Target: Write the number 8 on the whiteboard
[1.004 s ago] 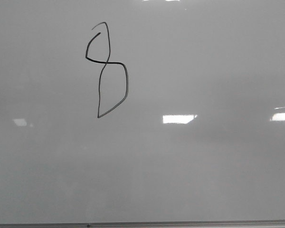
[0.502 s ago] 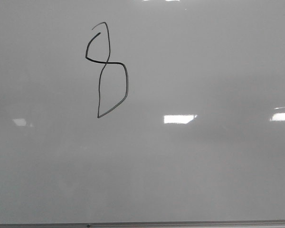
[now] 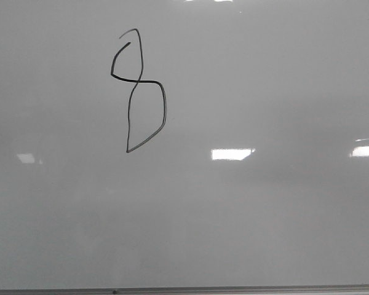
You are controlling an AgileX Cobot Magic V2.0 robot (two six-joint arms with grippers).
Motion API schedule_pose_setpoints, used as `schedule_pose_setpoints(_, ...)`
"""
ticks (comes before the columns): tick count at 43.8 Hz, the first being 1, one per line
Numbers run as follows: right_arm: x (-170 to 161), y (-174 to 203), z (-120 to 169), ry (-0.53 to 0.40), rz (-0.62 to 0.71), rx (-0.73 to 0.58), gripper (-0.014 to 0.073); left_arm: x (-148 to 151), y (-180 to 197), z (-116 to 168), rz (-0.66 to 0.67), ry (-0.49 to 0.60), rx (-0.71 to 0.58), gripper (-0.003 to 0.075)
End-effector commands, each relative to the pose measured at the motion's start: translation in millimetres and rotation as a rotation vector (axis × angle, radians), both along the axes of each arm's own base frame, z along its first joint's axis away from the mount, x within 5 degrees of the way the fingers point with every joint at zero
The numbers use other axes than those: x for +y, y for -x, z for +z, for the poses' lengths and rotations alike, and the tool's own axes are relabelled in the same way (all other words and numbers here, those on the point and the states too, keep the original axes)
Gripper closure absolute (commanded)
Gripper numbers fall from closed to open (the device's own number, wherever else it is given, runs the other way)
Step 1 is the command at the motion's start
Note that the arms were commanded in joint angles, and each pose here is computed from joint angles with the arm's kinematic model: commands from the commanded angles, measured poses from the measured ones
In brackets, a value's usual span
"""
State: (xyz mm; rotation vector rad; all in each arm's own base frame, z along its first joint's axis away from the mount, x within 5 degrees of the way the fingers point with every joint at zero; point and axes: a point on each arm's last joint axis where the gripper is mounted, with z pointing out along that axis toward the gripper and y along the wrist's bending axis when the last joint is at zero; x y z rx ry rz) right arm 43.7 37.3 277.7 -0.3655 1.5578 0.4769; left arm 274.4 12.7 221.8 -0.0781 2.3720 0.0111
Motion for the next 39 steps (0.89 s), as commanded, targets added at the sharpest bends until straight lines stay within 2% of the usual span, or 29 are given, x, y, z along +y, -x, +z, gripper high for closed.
schedule_pose_setpoints(1,-4,-2,11,-0.046,-0.047,-0.044,0.0666,0,7,34,0.008,0.001,-0.151,0.0239)
schedule_pose_setpoints(6,-4,-2,11,-0.046,-0.047,-0.044,0.0666,-2,32,53,0.008,0.001,-0.238,0.027)
schedule_pose_setpoints(12,-4,-2,11,-0.046,-0.047,-0.044,0.0666,-4,72,70,0.007,-0.005,-0.364,0.0374)
schedule_pose_setpoints(26,-3,-1,11,-0.047,-0.041,-0.04,0.0666,-8,150,87,0.017,0.017,-0.631,0.0742)
schedule_pose_setpoints(39,-3,-1,11,-0.047,-0.041,-0.039,0.0666,-9,173,99,0.015,0.013,-0.748,0.0741)
